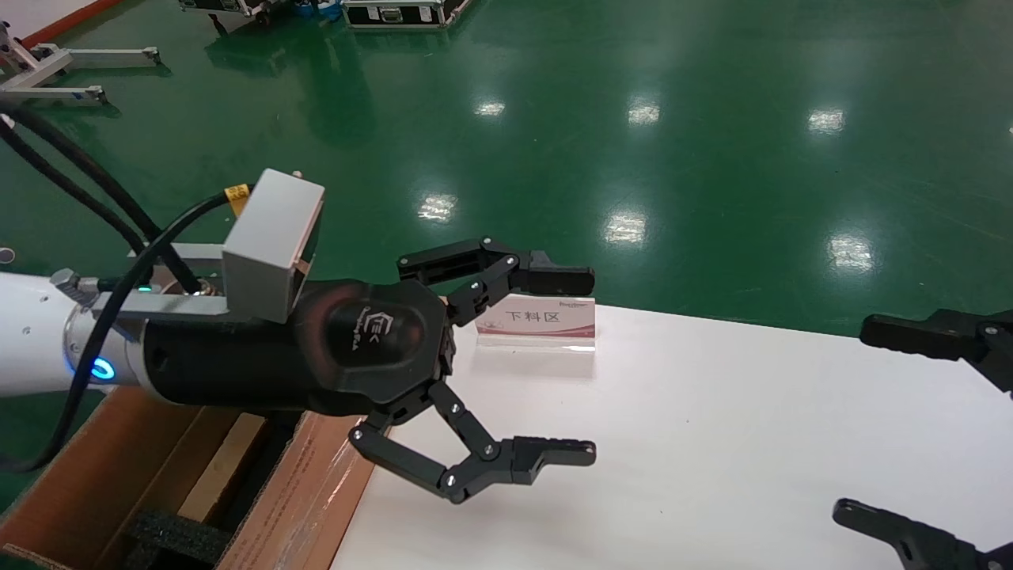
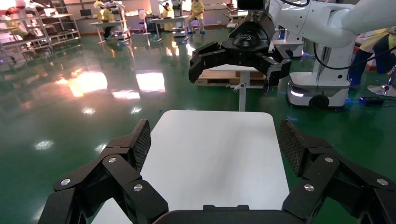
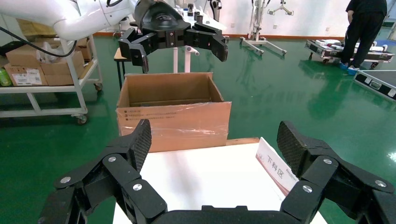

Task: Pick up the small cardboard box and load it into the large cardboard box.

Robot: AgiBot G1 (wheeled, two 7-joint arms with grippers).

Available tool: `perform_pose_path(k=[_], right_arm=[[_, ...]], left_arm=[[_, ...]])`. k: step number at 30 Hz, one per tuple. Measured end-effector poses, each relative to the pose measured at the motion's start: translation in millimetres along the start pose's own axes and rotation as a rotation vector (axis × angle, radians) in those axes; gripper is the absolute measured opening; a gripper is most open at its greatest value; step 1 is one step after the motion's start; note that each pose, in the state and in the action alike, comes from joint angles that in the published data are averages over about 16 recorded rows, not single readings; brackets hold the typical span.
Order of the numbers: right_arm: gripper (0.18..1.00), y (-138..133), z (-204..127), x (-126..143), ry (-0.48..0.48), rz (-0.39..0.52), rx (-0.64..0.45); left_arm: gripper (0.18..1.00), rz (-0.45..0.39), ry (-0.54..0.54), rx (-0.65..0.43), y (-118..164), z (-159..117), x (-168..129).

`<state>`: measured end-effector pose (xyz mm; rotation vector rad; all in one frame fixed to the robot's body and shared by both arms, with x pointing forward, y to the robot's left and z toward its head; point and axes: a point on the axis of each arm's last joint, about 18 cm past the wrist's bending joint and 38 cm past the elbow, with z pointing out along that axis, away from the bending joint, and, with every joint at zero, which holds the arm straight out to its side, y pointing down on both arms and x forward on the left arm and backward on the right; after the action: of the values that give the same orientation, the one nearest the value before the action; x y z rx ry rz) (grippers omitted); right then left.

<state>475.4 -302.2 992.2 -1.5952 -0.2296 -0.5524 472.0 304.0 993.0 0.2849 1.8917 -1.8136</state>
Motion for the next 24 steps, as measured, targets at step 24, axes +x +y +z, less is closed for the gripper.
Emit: perform_pose_path(k=[24], right_arm=[[1.001,0.0,0.0,0.0,0.000,0.000,0.000]], left_arm=[[1.001,-0.006,0.006,-0.012,1.0,2.5,-0.8]])
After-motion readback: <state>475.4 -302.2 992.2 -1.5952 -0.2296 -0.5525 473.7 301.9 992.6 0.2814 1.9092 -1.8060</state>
